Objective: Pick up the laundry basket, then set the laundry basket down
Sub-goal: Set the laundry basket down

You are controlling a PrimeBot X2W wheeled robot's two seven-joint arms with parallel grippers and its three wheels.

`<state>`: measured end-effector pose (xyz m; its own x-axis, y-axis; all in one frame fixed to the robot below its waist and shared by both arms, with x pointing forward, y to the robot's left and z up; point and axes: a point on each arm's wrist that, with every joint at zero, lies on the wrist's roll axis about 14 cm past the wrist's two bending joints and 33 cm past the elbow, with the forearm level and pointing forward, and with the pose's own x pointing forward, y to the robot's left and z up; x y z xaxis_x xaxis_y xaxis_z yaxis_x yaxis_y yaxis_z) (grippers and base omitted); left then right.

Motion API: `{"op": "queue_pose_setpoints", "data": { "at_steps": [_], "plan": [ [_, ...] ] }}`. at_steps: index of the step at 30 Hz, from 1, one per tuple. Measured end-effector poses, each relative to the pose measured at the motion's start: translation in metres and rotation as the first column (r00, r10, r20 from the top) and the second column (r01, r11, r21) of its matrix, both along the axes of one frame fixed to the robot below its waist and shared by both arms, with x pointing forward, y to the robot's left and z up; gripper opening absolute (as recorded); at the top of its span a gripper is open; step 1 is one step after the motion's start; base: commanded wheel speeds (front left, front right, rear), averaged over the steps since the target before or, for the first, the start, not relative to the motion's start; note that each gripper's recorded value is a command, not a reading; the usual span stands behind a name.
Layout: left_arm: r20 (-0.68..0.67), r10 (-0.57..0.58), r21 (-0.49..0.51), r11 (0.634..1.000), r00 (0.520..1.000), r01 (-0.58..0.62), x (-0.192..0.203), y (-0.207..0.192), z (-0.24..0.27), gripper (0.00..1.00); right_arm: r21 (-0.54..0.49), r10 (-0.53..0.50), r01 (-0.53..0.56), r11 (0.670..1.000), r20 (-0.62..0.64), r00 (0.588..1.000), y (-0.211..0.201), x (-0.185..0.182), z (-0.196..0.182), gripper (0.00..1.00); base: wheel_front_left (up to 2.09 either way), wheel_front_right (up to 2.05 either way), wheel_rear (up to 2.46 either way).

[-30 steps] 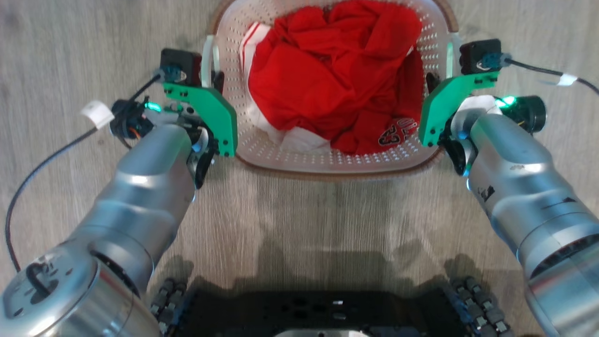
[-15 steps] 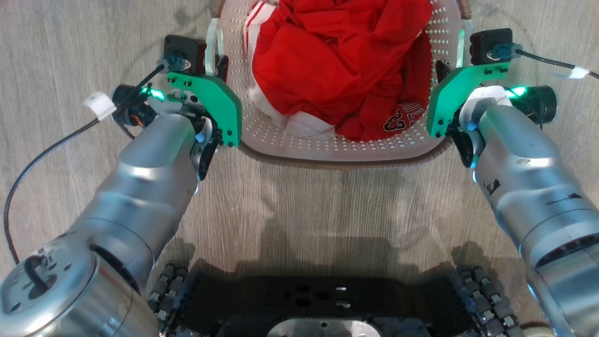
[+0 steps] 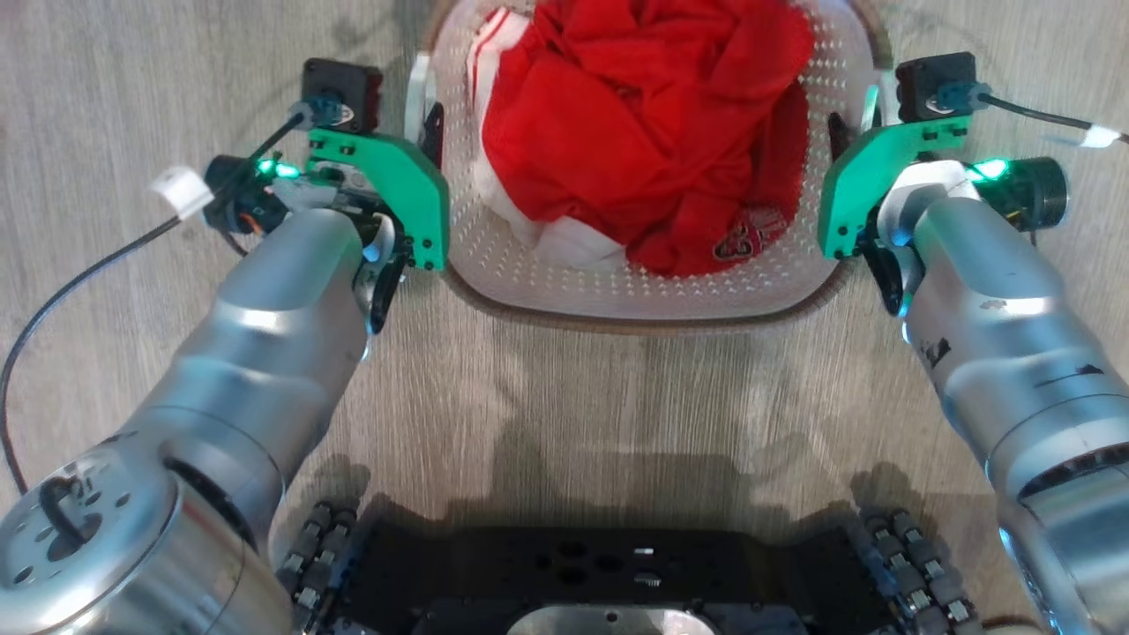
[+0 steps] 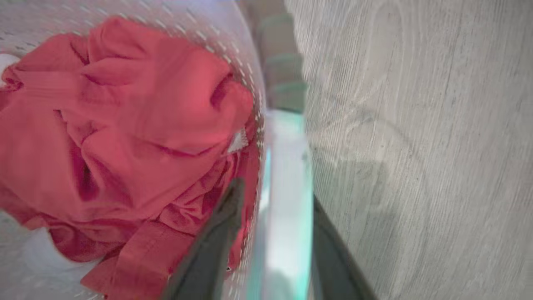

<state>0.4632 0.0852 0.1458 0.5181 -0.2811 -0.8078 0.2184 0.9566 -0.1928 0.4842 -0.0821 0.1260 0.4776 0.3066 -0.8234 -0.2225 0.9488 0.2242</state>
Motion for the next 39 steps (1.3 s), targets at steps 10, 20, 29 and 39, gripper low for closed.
{"op": "queue_pose_setpoints", "data": {
  "at_steps": [10,20,29,39],
  "plan": [
    [0.029,0.018,-0.001,1.0,0.999,-0.018,0.008,0.002,0.019,1.0,0.005,-0.002,0.001,1.0,0.074,0.997,0.0,0.015,0.025,1.0,0.0,0.0,0.0],
    [0.079,0.029,-0.014,1.0,0.996,-0.028,0.009,-0.001,0.048,1.0,0.018,-0.026,0.023,1.0,0.191,0.981,-0.005,0.03,0.066,1.0,0.0,0.0,0.0],
    [0.237,0.06,-0.05,0.998,0.97,-0.05,0.033,-0.006,0.105,1.0,0.039,-0.049,0.038,0.999,0.312,0.949,-0.008,0.04,0.12,1.0,0.0,0.0,0.0],
    [0.374,0.144,-0.118,0.987,0.916,-0.107,0.017,-0.004,0.163,1.0,0.133,-0.118,0.059,0.989,0.504,0.856,-0.004,0.045,0.203,1.0,0.0,0.0,0.0]
  ]
}}
